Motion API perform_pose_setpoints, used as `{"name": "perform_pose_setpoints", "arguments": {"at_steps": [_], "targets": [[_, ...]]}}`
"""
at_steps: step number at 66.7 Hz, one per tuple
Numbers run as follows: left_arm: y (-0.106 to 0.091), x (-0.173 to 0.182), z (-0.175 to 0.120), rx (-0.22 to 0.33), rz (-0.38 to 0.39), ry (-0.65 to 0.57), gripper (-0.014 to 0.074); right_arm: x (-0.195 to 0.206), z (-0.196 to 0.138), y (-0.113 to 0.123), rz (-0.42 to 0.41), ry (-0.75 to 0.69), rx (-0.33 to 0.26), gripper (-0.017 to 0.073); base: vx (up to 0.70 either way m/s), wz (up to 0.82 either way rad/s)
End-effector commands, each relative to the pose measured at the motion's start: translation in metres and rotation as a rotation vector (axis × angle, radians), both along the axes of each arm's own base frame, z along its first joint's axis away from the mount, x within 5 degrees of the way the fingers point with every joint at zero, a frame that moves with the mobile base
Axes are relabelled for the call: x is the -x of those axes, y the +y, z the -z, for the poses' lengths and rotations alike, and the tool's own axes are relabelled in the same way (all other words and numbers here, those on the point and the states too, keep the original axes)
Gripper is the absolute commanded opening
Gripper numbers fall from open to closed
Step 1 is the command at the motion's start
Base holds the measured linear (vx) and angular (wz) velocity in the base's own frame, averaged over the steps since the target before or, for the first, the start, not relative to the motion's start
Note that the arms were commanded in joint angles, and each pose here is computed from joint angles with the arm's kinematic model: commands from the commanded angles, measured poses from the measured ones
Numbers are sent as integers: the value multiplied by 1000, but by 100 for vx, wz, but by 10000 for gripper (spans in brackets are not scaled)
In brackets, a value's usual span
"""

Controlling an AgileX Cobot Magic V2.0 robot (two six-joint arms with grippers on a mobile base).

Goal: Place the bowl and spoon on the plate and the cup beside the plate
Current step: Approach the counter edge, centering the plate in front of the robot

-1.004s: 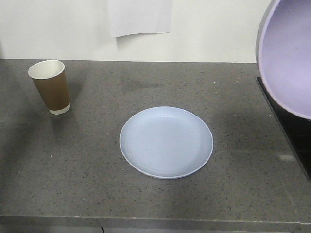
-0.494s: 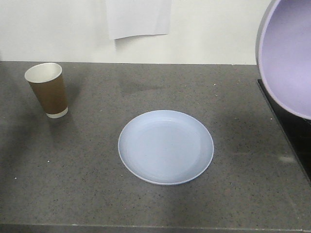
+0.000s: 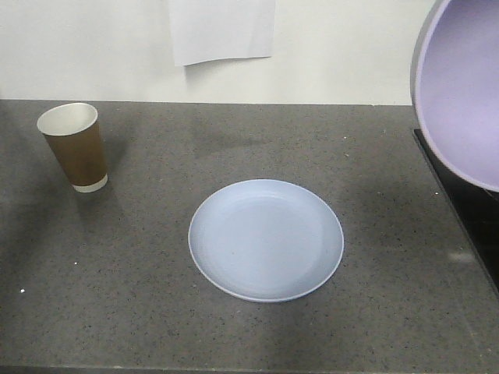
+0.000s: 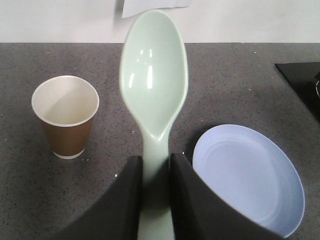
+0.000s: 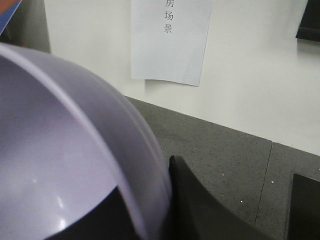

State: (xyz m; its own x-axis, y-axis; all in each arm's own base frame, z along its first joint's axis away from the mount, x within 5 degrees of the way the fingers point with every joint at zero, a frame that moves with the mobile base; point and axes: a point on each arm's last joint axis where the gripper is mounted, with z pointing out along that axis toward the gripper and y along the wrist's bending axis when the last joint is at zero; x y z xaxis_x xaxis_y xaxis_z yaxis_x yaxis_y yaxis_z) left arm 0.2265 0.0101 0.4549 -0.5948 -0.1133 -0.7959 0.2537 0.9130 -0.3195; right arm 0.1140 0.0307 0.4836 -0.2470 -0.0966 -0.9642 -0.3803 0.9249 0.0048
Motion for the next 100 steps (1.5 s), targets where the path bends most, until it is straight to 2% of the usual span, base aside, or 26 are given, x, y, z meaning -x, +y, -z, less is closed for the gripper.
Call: {"name": "perform_pose_setpoints", "arguments": {"at_steps": [1,100], "targets": [[-4,5,-17,34,-8,-93,-6,1,-13,0,15,-85,-35,-3,1,0],[-4,5,-17,35,-8,-92,-6,1,-13,0,15,-84,-35,-3,2,0]]}}
